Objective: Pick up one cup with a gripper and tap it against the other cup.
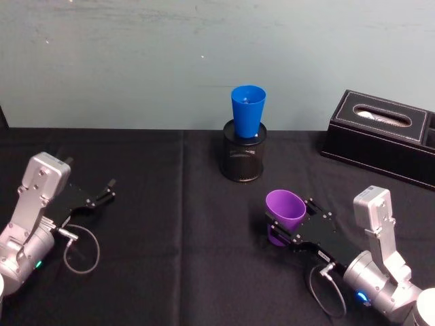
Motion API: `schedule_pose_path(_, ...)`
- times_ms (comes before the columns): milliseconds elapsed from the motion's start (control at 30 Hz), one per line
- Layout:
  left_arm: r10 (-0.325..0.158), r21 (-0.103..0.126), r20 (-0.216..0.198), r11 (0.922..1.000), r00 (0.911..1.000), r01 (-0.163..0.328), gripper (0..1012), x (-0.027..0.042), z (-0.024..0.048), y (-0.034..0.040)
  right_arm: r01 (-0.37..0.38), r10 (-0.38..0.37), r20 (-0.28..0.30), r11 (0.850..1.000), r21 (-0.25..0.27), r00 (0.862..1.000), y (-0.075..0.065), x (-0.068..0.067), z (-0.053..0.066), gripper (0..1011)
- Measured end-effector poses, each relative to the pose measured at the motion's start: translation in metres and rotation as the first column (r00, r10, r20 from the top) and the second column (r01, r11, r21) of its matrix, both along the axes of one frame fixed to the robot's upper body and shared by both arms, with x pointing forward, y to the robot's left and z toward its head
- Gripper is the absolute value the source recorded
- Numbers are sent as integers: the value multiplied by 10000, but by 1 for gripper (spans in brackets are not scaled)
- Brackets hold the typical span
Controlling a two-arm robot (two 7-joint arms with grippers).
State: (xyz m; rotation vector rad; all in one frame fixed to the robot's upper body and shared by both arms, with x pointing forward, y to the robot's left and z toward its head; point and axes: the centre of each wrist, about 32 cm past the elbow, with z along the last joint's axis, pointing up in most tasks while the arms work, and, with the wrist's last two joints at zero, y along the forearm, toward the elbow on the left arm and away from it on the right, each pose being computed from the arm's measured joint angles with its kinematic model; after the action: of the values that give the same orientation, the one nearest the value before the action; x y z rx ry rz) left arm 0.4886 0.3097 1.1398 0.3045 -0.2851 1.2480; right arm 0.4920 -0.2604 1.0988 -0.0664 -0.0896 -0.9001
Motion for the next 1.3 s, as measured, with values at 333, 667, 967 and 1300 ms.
schedule_pose_path(333, 0, 0, -1, 10000, 10000, 0, 1012, 0, 0, 0, -2, 2, 1, 10000, 0, 10000, 0, 0, 0, 729)
schedule_pose_path(667, 0, 0, -1, 10000, 10000, 0, 1011, 0, 0, 0, -1, 1, 0, 10000, 0, 10000, 0, 0, 0, 917)
schedule_pose_path(967, 0, 0, -1, 10000, 10000, 0, 1011, 0, 0, 0, 0, 0, 0, 10000, 0, 10000, 0, 0, 0, 1002)
schedule_pose_path(1300, 0, 0, -1, 10000, 10000, 0, 1011, 0, 0, 0, -1, 1, 0, 10000, 0, 10000, 0, 0, 0, 1003)
